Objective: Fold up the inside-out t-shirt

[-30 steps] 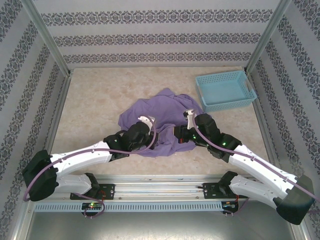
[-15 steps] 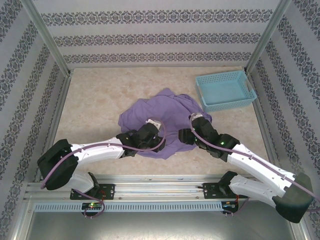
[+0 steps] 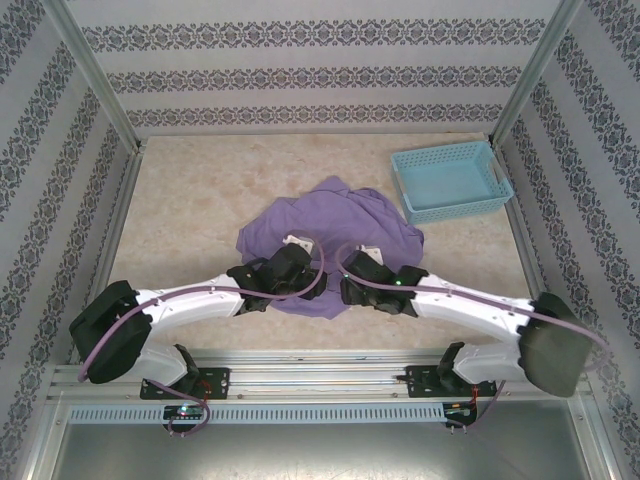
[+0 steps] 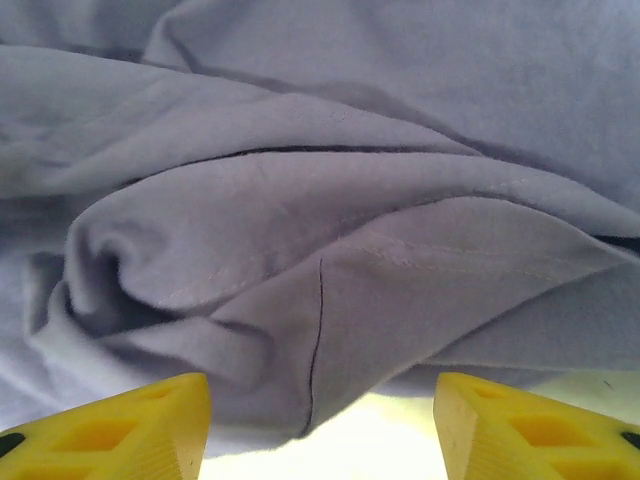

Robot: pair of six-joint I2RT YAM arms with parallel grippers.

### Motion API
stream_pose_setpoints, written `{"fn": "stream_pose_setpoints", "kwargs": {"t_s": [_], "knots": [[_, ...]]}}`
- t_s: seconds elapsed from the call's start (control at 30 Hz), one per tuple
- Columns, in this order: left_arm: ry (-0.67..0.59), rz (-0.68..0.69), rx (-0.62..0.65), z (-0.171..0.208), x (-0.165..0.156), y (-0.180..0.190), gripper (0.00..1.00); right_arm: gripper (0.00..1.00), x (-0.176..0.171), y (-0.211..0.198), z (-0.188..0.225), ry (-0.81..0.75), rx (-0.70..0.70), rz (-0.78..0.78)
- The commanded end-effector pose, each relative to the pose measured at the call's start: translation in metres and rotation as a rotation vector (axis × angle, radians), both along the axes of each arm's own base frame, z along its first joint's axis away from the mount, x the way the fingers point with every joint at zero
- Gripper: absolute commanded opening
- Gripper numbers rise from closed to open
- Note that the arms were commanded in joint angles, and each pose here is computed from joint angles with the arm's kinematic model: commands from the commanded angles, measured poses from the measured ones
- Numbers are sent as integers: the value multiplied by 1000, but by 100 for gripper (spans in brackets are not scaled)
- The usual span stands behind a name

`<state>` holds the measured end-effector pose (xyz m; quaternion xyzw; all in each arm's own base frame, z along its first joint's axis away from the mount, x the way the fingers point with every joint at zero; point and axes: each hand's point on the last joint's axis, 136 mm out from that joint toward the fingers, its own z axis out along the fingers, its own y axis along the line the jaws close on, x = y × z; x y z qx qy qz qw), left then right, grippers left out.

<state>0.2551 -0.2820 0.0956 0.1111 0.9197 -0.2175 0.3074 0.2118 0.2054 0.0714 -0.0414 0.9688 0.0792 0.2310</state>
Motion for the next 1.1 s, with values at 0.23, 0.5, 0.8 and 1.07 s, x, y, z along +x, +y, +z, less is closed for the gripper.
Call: {"fn": "stream_pose_setpoints", "kwargs": {"t_s": [0.23, 0.5, 0.8, 1.07], "knots": [[130, 177, 78, -47, 15, 37, 55, 34, 30, 6, -28, 41, -89, -32], [281, 311, 96, -91, 23, 61, 53, 0, 29, 0, -24, 16, -117, -13], [358, 531, 193, -116, 19, 113, 49, 0, 2, -6, 33, -179, -29, 104], [336, 656, 211, -117, 16, 147, 45, 0, -40, -34, 13, -179, 65, 114]]}}
